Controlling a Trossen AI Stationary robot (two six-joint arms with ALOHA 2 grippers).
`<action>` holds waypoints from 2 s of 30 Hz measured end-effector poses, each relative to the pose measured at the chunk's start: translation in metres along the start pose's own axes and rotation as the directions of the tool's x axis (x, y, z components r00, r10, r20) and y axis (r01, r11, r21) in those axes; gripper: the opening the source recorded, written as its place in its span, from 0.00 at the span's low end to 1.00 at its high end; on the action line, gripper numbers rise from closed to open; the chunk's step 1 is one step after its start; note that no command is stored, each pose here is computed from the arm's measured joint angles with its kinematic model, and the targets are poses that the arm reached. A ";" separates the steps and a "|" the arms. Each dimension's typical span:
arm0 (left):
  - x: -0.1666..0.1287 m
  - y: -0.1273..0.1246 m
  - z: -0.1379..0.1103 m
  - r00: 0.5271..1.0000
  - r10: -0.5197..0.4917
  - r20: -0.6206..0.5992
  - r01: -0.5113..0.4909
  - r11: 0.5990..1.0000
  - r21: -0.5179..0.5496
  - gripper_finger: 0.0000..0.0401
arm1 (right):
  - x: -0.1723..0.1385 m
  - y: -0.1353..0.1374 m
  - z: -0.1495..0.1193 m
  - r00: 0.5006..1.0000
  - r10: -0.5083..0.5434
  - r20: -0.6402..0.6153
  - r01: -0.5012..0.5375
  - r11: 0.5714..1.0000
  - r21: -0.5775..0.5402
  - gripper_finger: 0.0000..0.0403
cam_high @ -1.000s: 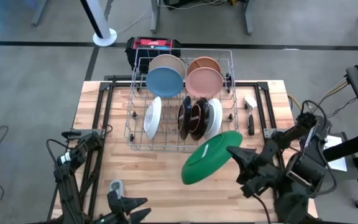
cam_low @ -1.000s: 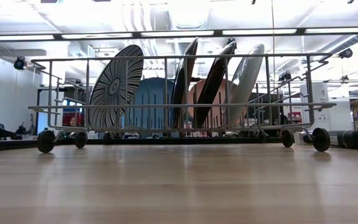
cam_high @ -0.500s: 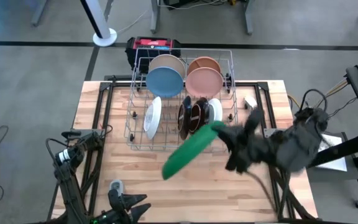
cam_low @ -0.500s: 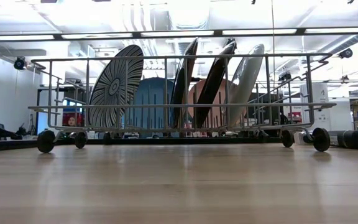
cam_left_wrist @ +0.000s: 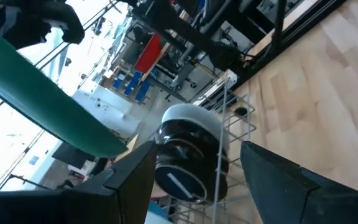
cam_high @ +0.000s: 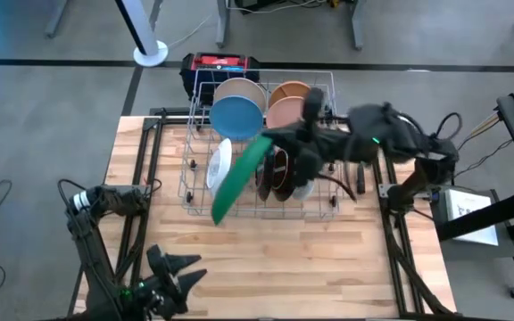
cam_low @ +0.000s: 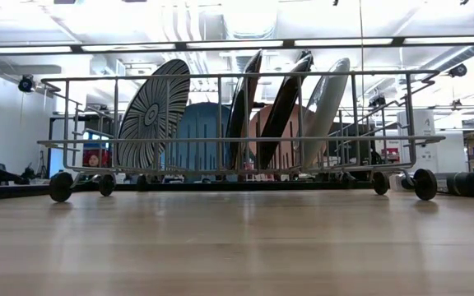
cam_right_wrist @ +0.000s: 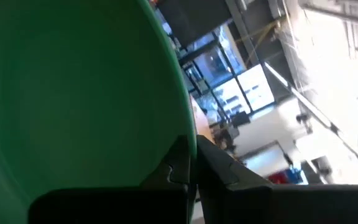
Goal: Sort dishes
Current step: Put the green plate into the dish rack
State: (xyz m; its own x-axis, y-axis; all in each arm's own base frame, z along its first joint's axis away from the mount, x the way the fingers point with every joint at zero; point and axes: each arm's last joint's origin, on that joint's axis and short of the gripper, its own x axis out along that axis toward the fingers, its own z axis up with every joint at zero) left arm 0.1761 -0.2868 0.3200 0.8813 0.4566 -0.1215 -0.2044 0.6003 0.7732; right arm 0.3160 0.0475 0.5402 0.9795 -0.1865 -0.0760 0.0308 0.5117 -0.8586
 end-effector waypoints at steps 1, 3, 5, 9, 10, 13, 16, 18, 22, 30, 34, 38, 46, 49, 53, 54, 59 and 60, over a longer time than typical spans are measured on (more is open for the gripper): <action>0.000 0.004 -0.005 1.000 0.000 -0.001 0.000 1.000 -0.003 0.56 | 0.007 -0.002 -0.006 1.000 0.005 0.015 -0.005 1.000 -0.009 0.00; 0.000 0.014 -0.015 1.000 0.001 -0.002 -0.001 1.000 -0.031 0.56 | 0.020 -0.005 -0.016 0.999 -0.003 0.044 0.005 1.000 -0.028 0.00; 0.000 0.023 -0.026 1.000 -0.006 -0.010 0.005 0.998 -0.065 0.56 | 0.032 -0.009 -0.027 0.998 -0.016 0.065 0.019 0.998 -0.055 0.00; 0.000 0.042 -0.045 0.998 -0.038 -0.040 0.030 0.984 -0.174 0.56 | 0.049 -0.012 -0.045 0.993 -0.001 0.114 0.012 0.995 -0.100 0.00; -0.001 0.047 -0.048 0.998 -0.042 -0.043 0.033 0.978 -0.204 0.56 | 0.051 -0.012 -0.050 0.992 0.015 0.122 -0.001 0.994 -0.109 0.00; -0.001 0.058 -0.058 0.997 -0.059 -0.055 0.043 0.963 -0.267 0.56 | 0.058 -0.012 -0.060 0.984 0.029 0.174 -0.010 0.994 -0.113 0.00; -0.002 0.068 -0.061 0.997 -0.060 -0.048 0.043 0.952 -0.302 0.56 | 0.064 -0.012 -0.071 0.979 0.031 0.199 -0.007 0.993 -0.119 0.00; -0.002 0.075 -0.061 0.998 -0.046 -0.030 0.034 0.946 -0.324 0.56 | 0.068 -0.013 -0.076 0.973 0.022 0.229 0.007 0.992 -0.125 0.00; -0.003 0.092 -0.062 0.999 -0.041 -0.013 0.033 0.923 -0.384 0.56 | 0.076 -0.009 -0.089 0.978 0.015 0.210 0.025 0.982 -0.187 0.00; -0.007 0.140 -0.067 0.999 -0.001 0.041 0.023 0.851 -0.524 0.56 | 0.098 0.015 -0.116 0.979 -0.020 0.201 0.083 0.948 -0.309 0.00; -0.008 0.164 -0.076 0.999 0.007 0.053 0.025 0.813 -0.581 0.56 | 0.107 0.031 -0.126 0.973 -0.023 0.228 0.104 0.932 -0.347 0.00; -0.009 0.183 -0.087 0.998 0.006 0.058 0.032 0.779 -0.626 0.56 | 0.111 0.042 -0.132 0.972 0.002 0.236 0.091 0.919 -0.383 0.00; -0.009 0.203 -0.101 0.997 0.024 0.070 0.030 0.739 -0.673 0.56 | 0.126 0.057 -0.143 0.961 -0.022 0.275 0.137 0.903 -0.407 0.00; -0.009 0.206 -0.103 0.997 0.025 0.071 0.030 0.731 -0.681 0.56 | 0.135 0.064 -0.148 0.961 -0.019 0.274 0.134 0.903 -0.408 0.00; -0.009 0.207 -0.103 0.997 0.025 0.071 0.030 0.729 -0.684 0.56 | 0.147 0.075 -0.156 0.965 -0.002 0.263 0.122 0.888 -0.442 0.00; -0.009 0.207 -0.103 0.997 0.025 0.071 0.030 0.730 -0.683 0.56 | 0.150 0.079 -0.158 0.966 0.005 0.259 0.116 0.886 -0.449 0.00; -0.009 0.203 -0.101 0.997 0.025 0.070 0.028 0.740 -0.672 0.56 | 0.163 0.092 -0.167 0.970 0.029 0.242 0.088 0.883 -0.461 0.00; -0.009 0.201 -0.101 0.997 0.025 0.070 0.028 0.744 -0.668 0.56 | 0.165 0.094 -0.168 0.970 0.031 0.241 0.087 0.882 -0.462 0.00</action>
State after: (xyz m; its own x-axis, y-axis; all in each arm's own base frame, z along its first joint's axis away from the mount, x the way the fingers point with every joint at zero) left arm 0.0839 -0.1038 0.4140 0.9034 0.4248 -0.0583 -0.4120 0.8977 0.1561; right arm 0.4469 -0.0758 0.3617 0.9991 0.0370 0.0219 0.0201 0.0476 -0.9987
